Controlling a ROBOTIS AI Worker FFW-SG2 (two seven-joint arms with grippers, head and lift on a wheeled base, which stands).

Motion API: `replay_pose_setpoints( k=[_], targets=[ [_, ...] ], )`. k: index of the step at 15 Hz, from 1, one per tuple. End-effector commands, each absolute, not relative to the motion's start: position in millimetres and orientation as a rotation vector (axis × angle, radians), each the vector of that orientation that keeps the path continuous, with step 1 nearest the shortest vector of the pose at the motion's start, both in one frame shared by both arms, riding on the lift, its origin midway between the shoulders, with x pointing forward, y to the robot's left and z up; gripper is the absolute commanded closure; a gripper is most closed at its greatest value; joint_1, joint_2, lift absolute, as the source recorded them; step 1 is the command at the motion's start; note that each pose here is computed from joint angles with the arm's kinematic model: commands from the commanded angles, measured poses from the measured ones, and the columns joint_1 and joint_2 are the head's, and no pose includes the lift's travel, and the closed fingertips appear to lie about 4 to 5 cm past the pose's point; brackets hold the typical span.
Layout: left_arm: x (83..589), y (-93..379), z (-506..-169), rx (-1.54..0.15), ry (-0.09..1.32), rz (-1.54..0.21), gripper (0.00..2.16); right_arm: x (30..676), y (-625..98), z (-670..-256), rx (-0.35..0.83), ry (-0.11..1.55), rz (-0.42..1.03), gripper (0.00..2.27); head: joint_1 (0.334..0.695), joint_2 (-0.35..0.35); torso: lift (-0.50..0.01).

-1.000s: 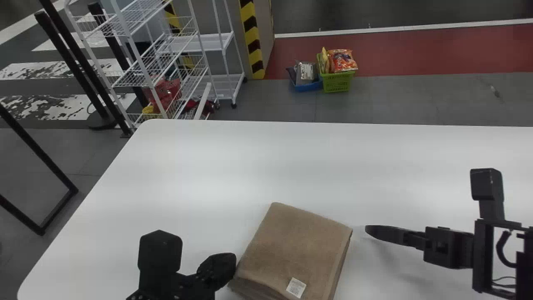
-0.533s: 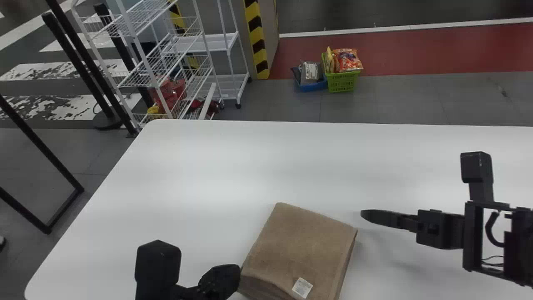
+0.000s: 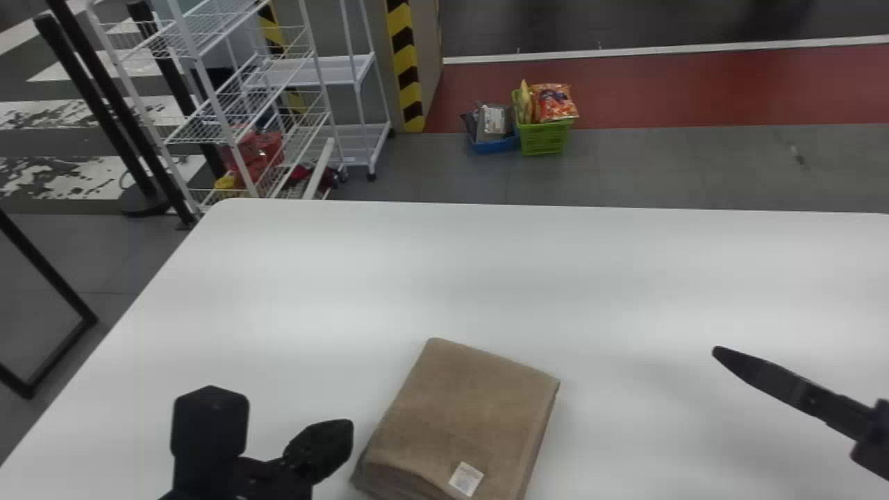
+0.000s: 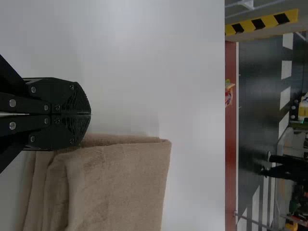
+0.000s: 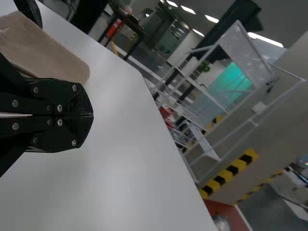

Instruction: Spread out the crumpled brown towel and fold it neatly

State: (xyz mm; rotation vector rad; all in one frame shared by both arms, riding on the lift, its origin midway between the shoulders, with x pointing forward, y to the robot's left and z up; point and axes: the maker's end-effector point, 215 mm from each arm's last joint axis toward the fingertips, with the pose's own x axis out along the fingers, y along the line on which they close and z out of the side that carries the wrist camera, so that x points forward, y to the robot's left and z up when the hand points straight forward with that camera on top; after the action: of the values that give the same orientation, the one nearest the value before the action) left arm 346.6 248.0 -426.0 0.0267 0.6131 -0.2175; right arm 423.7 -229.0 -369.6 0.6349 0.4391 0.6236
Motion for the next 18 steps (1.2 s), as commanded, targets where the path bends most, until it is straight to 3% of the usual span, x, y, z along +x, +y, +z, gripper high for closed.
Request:
replay_pose_setpoints(
  k=[1, 4, 8, 12, 18],
  targets=[
    [357.4, 251.2, -432.0, 0.024, 0.605, -0.212, 2.13, 404.3, -328.5, -364.6, 0.55, 0.329, 0.456, 1.9, 0.695, 0.046, -0.126],
    [359.7, 249.6, -432.2, 0.018, 0.594, -0.219, 2.13, 367.2, -411.0, -365.7, 0.538, 0.269, 0.349, 1.9, 0.695, -0.111, -0.126],
    [344.2, 241.3, -435.6, 0.016, 0.636, -0.232, 2.13, 354.3, -435.0, -362.1, 0.556, 0.239, 0.317, 1.9, 0.695, -0.277, -0.126],
    [318.6, 233.9, -432.6, 0.015, 0.67, -0.238, 2.13, 372.8, -409.5, -358.1, 0.565, 0.238, 0.376, 1.9, 0.695, -0.309, -0.126],
    [289.8, 207.3, -439.5, 0.004, 0.713, -0.264, 2.13, 388.0, -382.7, -360.5, 0.582, 0.239, 0.437, 1.9, 0.695, -0.279, -0.126]
  ],
)
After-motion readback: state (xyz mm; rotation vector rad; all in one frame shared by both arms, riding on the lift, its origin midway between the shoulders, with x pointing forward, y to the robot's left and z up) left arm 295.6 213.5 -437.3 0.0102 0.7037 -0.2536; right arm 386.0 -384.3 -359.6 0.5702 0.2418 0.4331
